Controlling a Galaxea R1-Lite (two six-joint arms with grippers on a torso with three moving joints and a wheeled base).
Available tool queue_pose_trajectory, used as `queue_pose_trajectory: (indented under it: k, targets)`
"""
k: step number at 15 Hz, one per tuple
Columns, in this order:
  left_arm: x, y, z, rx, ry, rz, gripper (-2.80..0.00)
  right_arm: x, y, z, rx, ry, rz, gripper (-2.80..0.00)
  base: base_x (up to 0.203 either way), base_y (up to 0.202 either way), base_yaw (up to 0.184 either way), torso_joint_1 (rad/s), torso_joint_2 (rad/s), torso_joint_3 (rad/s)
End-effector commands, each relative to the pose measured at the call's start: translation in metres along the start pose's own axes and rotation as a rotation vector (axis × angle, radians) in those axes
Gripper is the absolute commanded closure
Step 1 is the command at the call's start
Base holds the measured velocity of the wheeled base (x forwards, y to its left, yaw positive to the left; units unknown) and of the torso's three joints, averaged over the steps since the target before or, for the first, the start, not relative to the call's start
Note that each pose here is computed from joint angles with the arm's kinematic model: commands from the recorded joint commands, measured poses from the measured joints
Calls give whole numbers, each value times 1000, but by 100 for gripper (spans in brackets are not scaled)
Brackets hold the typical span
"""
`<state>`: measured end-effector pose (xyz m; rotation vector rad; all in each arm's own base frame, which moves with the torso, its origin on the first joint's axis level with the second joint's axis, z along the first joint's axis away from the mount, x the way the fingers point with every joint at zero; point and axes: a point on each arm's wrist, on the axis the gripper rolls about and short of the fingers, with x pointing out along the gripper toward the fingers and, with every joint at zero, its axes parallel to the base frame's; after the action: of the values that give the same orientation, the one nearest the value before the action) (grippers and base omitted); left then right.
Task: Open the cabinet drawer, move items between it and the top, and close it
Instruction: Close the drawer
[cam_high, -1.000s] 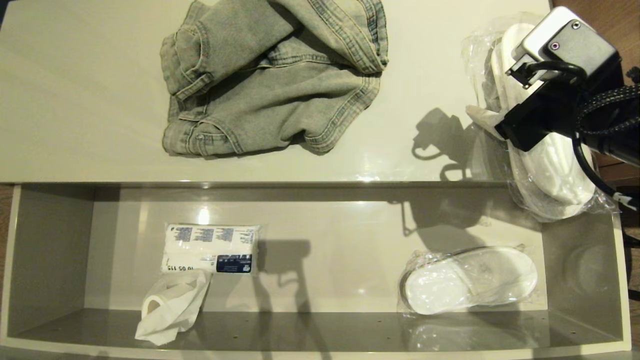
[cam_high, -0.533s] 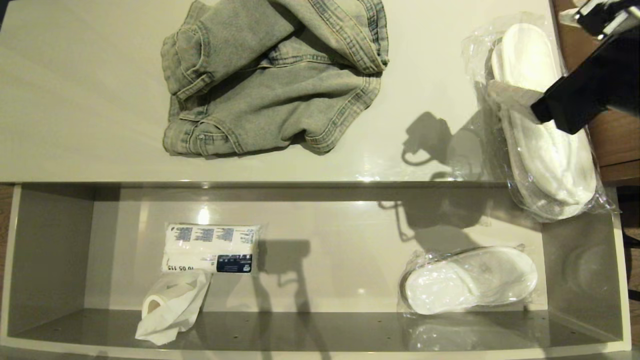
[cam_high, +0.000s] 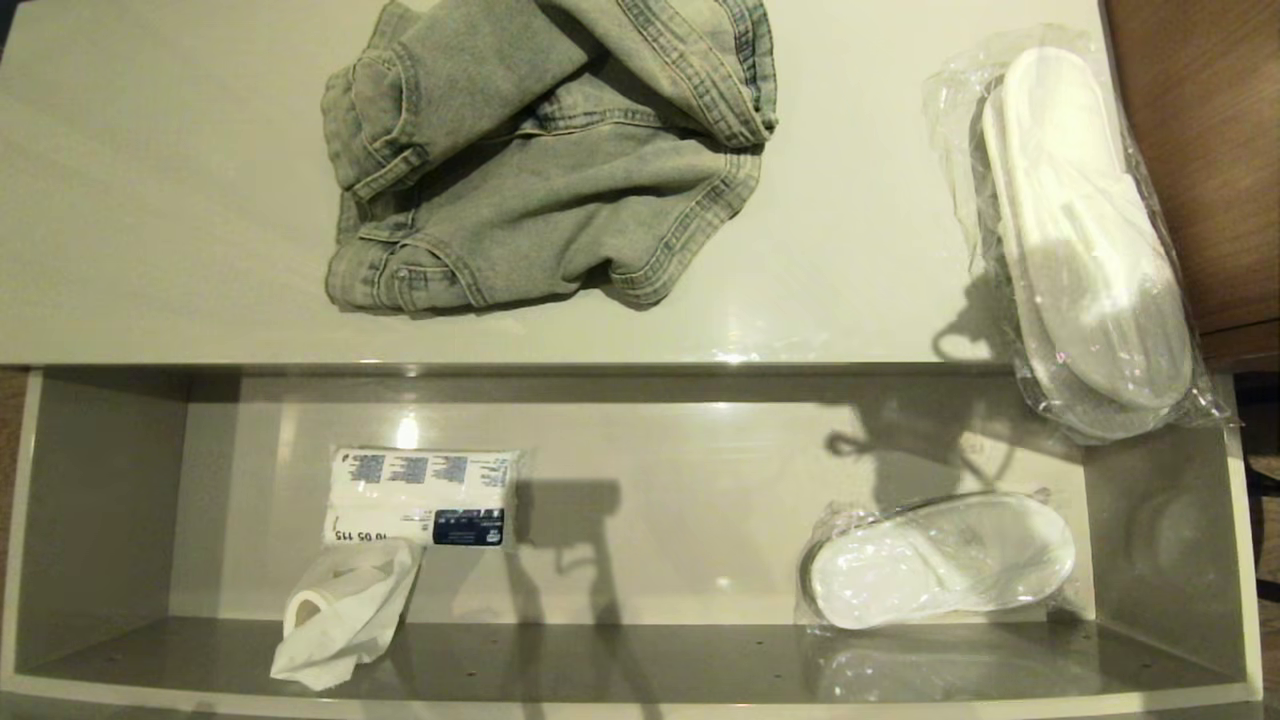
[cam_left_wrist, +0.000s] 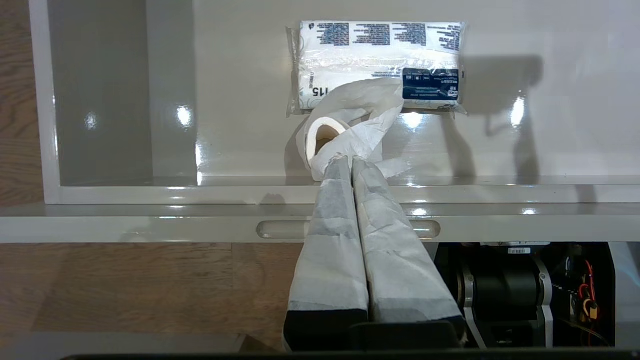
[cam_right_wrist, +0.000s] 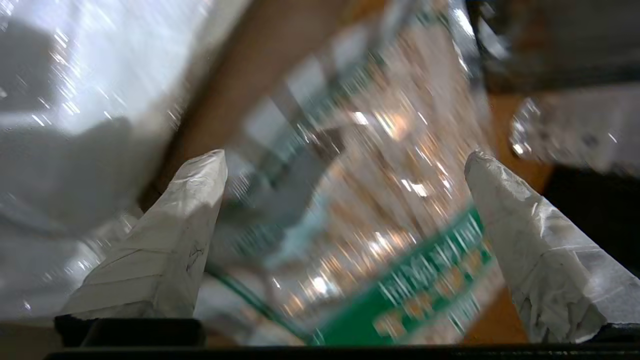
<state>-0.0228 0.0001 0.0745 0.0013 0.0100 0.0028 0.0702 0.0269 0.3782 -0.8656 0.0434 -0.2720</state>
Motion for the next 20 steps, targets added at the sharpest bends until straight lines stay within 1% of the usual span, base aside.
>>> queue_pose_trajectory:
  k: [1, 2, 4, 5, 6, 7, 10, 11, 13, 14, 15, 16, 17, 18, 20]
  targets:
    - [0, 0, 0, 0, -1, 0, 0, -36, -34, -28, 51, 25, -106, -280, 0, 0, 0, 0, 0, 0]
    - [0, 0, 0, 0, -1, 0, 0, -41, -38, -33, 40, 81, -153, -280, 0, 0, 0, 0, 0, 0]
    - [0, 0, 0, 0, 1, 0, 0, -46, -43, -39, 41, 238, -258, -280, 0, 0, 0, 0, 0, 0]
    - [0, 0, 0, 0, 1, 0, 0, -47, -43, -42, 41, 343, -318, -280, 0, 0, 0, 0, 0, 0]
    - [0, 0, 0, 0, 0, 0, 0, -46, -40, -44, 33, 391, -339, -280, 0, 0, 0, 0, 0, 0]
    - [0, 0, 0, 0, -1, 0, 0, -44, -35, -46, 25, 406, -341, -280, 0, 0, 0, 0, 0, 0]
    - [0, 0, 0, 0, 1, 0, 0, -38, -22, -48, 13, 518, -401, -280, 0, 0, 0, 0, 0, 0]
    - [0, 0, 0, 0, 1, 0, 0, -37, -20, -48, 11, 522, -402, -280, 0, 0, 0, 0, 0, 0]
    - [0, 0, 0, 0, 0, 0, 0, -31, -17, -43, 10, 499, -385, -280, 0, 0, 0, 0, 0, 0]
    - [0, 0, 0, 0, 0, 0, 0, -26, -14, -38, 16, 442, -350, -122, 0, 0, 0, 0, 0, 0]
    - [0, 0, 0, 0, -1, 0, 0, -21, -11, -31, 22, 371, -303, 0, 0, 0, 0, 0, 0, 0]
    - [0, 0, 0, 0, -1, 0, 0, -20, -11, -30, 26, 356, -295, 0, 0, 0, 0, 0, 0, 0]
    - [0, 0, 0, 0, 1, 0, 0, -17, -7, -24, 29, 293, -250, 0, 0, 0, 0, 0, 0, 0]
    - [0, 0, 0, 0, 1, 0, 0, -14, -2, -17, 38, 205, -186, 0, 0, 0, 0, 0, 0, 0]
    - [0, 0, 0, 0, -1, 0, 0, -11, 7, -5, 72, 68, -85, 0, 0, 0, 0, 0, 0, 0]
